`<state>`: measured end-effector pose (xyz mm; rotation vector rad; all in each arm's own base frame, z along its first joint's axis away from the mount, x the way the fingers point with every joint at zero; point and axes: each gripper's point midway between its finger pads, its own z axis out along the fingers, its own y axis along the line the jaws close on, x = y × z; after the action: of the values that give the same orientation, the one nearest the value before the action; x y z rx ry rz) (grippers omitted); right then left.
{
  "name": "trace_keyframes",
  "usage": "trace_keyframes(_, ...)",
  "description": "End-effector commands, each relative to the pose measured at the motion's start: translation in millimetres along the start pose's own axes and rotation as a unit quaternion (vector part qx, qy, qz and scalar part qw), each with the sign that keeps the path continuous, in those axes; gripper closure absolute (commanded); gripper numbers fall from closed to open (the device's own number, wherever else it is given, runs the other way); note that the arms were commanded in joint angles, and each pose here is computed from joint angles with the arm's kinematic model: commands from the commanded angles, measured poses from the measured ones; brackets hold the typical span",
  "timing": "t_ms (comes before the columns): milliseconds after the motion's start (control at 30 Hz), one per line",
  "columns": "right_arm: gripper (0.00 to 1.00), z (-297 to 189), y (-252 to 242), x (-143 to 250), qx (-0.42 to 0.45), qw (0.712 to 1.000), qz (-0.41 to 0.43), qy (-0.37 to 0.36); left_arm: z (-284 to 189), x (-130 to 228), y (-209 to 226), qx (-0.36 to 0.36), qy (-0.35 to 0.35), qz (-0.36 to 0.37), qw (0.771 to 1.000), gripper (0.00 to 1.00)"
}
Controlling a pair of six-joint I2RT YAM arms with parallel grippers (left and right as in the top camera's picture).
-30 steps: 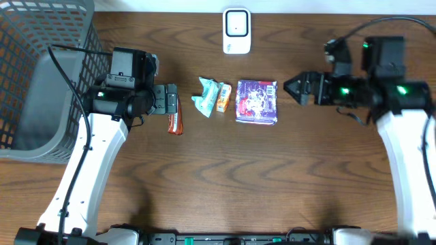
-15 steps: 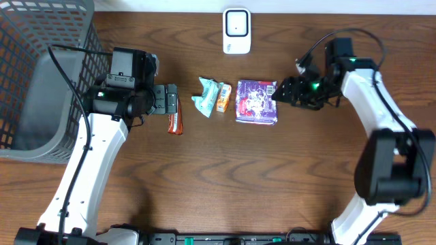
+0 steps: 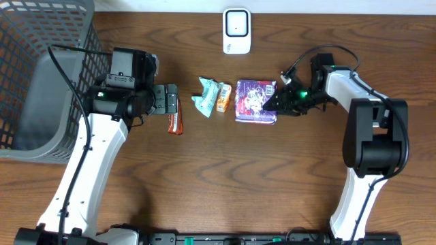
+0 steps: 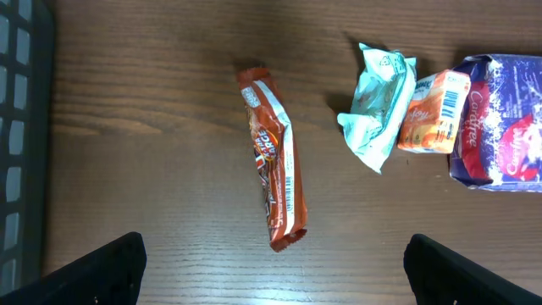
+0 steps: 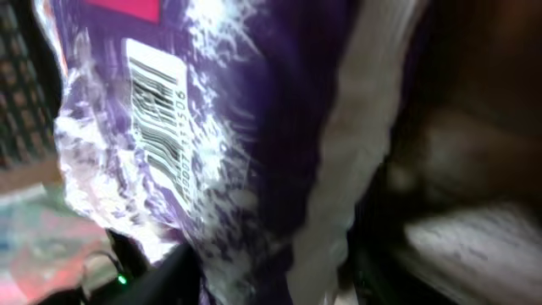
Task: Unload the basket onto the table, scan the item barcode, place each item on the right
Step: 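Reach the right gripper to the purple package and grasp it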
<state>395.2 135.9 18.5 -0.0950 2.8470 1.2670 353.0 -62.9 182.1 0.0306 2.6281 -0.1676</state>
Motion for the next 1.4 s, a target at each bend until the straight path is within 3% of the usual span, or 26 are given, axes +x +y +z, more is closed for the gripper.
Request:
trace_keyframes(0,0.90,-0.9,-0.9,-6.8,-0.006,1.000,-0.006,-0.007,0.9,-0.5,1.7,-0.005,0.000,-0.003,1.000,0.02)
trace_keyframes(33,0.99,-2.7,0.6,-8.3,-0.005,1.000,-0.006,-0.009,0.9,-0.5,1.7,-0.005,0.000,-0.003,1.000,0.02)
trace_keyframes(200,0.99,-29.8,21.8,-22.8,0.017,0.998,-0.032,-0.044,0.9,-0.5,1.7,-0.005,0.000,-0.003,1.000,0.02)
trace_keyframes(333,0.99,-76.9,25.1,-37.8,0.148,0.984,-0.026,-0.101,0.9,-0.5,1.7,-0.005,0.000,-0.003,1.000,0.02)
trace_keyframes(400,0.99,-108.6,24.1,-41.2,0.239,0.961,-0.019,-0.138,0.9,-0.5,1.7,-0.005,0.000,-0.003,1.000,0.02)
trace_keyframes(500,0.99,-161.2,26.2,-35.1,0.373,0.905,0.012,-0.203,0.9,-0.5,1.7,-0.005,0.000,-0.003,1.000,0.02)
trace_keyframes(600,0.99,-194.6,38.5,-21.5,0.458,0.854,0.027,-0.245,0.9,-0.5,1.7,-0.005,0.000,-0.003,1.000,0.02)
trace_keyframes(667,0.99,-198.5,47.8,-18.5,0.480,0.840,0.012,-0.252,0.9,-0.5,1.7,-0.005,0.000,-0.003,1.000,0.02)
trace_keyframes(733,0.97,-189.8,54.8,-19.2,0.475,0.844,-0.001,-0.249,0.9,-0.5,1.7,-0.005,0.000,-0.003,1.000,0.02)
trace_keyframes(800,0.86,-169.2,60.2,-20.2,0.447,0.865,-0.022,-0.227,0.9,-0.5,1.7,-0.005,0.000,-0.003,1.000,0.02)
trace_keyframes(833,0.74,-156.3,63.5,-20.4,0.427,0.879,-0.041,-0.209,0.9,-0.5,1.7,-0.005,0.000,-0.003,1.000,0.02)
trace_keyframes(900,0.25,-133.1,67.4,-20.8,0.386,0.903,-0.069,-0.176,0.9,-0.4,1.7,-0.005,0.000,-0.003,1.000,0.02)
trace_keyframes(933,0.07,-125.4,64.3,-21.7,0.377,0.908,-0.069,-0.167,0.9,-0.5,1.7,-0.005,0.000,-0.003,1.000,0.02)
trace_keyframes(1000,0.01,-116.3,47.2,-26.2,0.377,0.911,-0.035,-0.163,0.9,-0.5,1.7,-0.005,0.000,-0.003,1.000,0.02)
trace_keyframes(1067,0.01,-101.4,34.1,-28.8,0.350,0.925,-0.009,-0.147,0.9,-0.5,1.7,-0.005,0.000,-0.003,1.000,0.02)
trace_keyframes(1233,0.01,-45.5,31.6,-31.1,0.153,0.985,-0.039,-0.068,0.9,-0.5,1.7,-0.005,0.000,-0.003,1.000,0.02)
trace_keyframes(1367,0.11,-20.0,22.3,-25.4,0.023,0.999,-0.034,-0.030,0.9,-0.5,1.7,-0.005,0.000,-0.003,1.000,0.02)
